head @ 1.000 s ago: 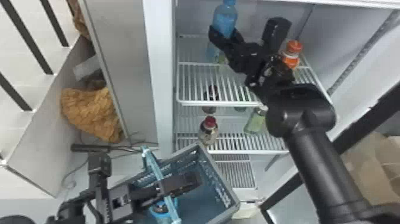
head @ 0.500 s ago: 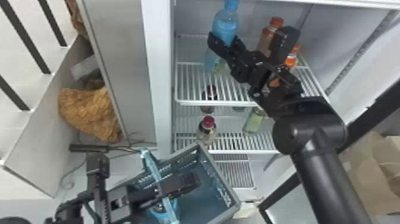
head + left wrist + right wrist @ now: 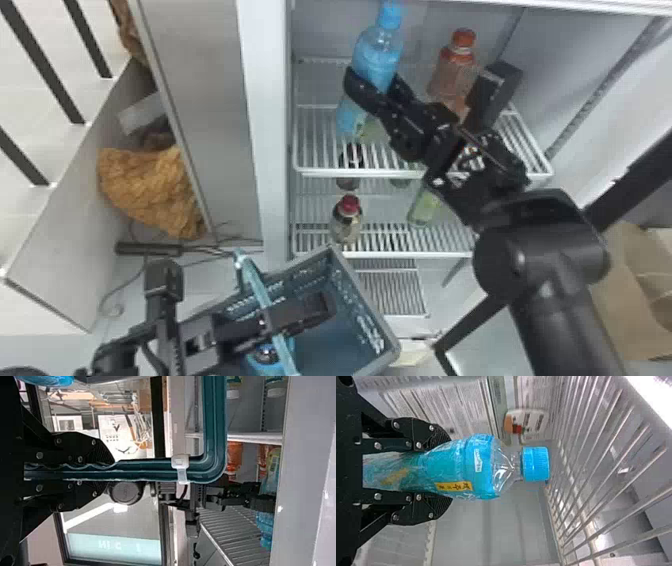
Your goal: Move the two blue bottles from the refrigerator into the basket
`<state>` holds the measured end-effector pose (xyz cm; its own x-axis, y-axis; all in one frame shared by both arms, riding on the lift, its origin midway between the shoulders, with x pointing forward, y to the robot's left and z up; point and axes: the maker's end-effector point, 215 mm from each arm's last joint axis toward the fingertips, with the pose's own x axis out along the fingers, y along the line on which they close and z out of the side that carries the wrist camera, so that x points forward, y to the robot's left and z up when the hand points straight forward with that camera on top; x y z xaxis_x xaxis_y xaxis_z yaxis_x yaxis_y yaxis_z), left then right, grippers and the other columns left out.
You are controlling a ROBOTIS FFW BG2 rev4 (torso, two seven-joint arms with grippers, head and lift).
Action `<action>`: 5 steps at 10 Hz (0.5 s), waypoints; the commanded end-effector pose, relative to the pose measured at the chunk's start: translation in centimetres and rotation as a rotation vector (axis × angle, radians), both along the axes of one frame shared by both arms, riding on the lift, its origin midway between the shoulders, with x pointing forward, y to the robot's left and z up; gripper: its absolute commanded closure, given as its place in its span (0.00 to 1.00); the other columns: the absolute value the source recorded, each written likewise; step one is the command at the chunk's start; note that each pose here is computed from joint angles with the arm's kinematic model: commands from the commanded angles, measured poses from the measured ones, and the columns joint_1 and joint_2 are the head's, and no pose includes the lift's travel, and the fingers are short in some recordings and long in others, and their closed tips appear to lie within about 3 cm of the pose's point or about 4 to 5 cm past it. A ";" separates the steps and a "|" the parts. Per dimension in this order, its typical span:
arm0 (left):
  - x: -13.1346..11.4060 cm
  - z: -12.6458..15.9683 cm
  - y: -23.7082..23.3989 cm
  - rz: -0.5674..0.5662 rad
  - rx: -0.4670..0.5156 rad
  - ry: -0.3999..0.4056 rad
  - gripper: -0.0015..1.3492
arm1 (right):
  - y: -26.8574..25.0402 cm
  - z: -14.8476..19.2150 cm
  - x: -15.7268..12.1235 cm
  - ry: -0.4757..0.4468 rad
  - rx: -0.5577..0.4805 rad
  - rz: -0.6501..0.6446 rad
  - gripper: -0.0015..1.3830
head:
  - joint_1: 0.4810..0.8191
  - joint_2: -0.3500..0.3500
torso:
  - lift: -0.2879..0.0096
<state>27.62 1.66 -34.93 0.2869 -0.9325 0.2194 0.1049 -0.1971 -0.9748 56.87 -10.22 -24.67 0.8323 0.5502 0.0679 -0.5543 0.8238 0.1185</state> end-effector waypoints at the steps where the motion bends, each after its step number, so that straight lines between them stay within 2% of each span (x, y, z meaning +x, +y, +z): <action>1: 0.0 0.0 0.0 0.002 -0.001 0.001 0.89 | 0.9 0.0 -2.5 0.014 0.006 0.031 0.92 | 0.63 0.33 | 0.93; 5: -0.1 -0.1 0.0 0.005 -0.004 0.004 0.89 | 1.8 -1.1 -9.1 0.083 0.025 0.091 0.92 | 0.63 0.36 | 0.93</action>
